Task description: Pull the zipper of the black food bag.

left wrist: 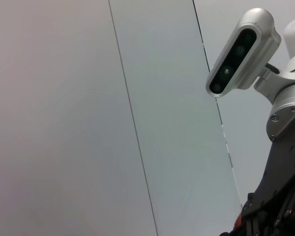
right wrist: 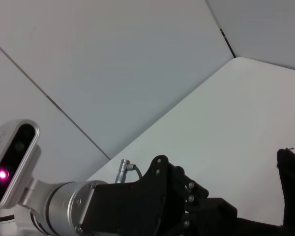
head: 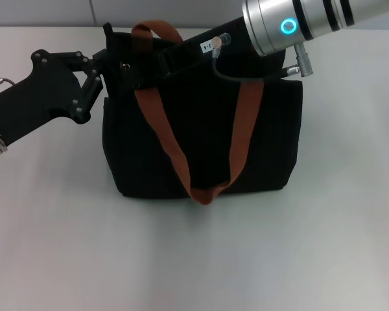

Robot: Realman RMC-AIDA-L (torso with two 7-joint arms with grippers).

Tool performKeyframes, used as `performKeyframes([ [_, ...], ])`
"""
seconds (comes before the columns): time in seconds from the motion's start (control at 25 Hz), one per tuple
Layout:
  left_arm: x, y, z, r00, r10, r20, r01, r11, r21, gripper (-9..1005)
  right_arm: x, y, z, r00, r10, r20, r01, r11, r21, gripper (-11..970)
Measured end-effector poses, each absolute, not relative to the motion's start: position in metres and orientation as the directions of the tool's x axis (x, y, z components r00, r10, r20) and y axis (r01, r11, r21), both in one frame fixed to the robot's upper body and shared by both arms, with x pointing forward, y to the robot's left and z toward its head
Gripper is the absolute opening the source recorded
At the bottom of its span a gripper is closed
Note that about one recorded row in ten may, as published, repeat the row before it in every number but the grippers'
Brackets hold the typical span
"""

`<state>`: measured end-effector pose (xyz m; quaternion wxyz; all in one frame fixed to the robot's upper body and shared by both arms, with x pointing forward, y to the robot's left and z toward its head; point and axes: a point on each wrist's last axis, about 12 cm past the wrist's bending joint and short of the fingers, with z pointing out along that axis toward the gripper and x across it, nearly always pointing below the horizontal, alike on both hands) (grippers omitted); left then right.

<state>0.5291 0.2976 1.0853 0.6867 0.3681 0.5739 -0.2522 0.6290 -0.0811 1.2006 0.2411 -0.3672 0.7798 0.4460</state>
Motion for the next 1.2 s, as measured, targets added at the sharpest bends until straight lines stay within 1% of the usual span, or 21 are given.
performKeyframes([
  [0.08,0.5286,0.2979,1.0850,0.213,0.076,-0.974,0.769,0.602,0.215,89,0.6290,-0.0811,1.2006,-0.614,-0.358,-0.704,-0.788,0.333,0.518,110],
  [0.32,0.5276,0.2978,1.0856,0.218,0.069,-0.974,0.772,0.599,0.215,91,0.6300,-0.0812,1.2008,-0.618,-0.352,-0.703,-0.784,0.340,0.519,115],
  [0.96,0.5273,0.2978,1.0860,0.219,0.065,-0.974,0.773,0.598,0.214,98,0.6311,-0.0783,1.2024,-0.620,-0.361,-0.697,-0.782,0.349,0.516,21],
  [1.2,0.5267,0.2983,1.0855,0.216,0.066,-0.974,0.772,0.599,0.212,100,0.6307,-0.0782,1.2036,-0.624,-0.361,-0.693,-0.780,0.349,0.520,0],
])
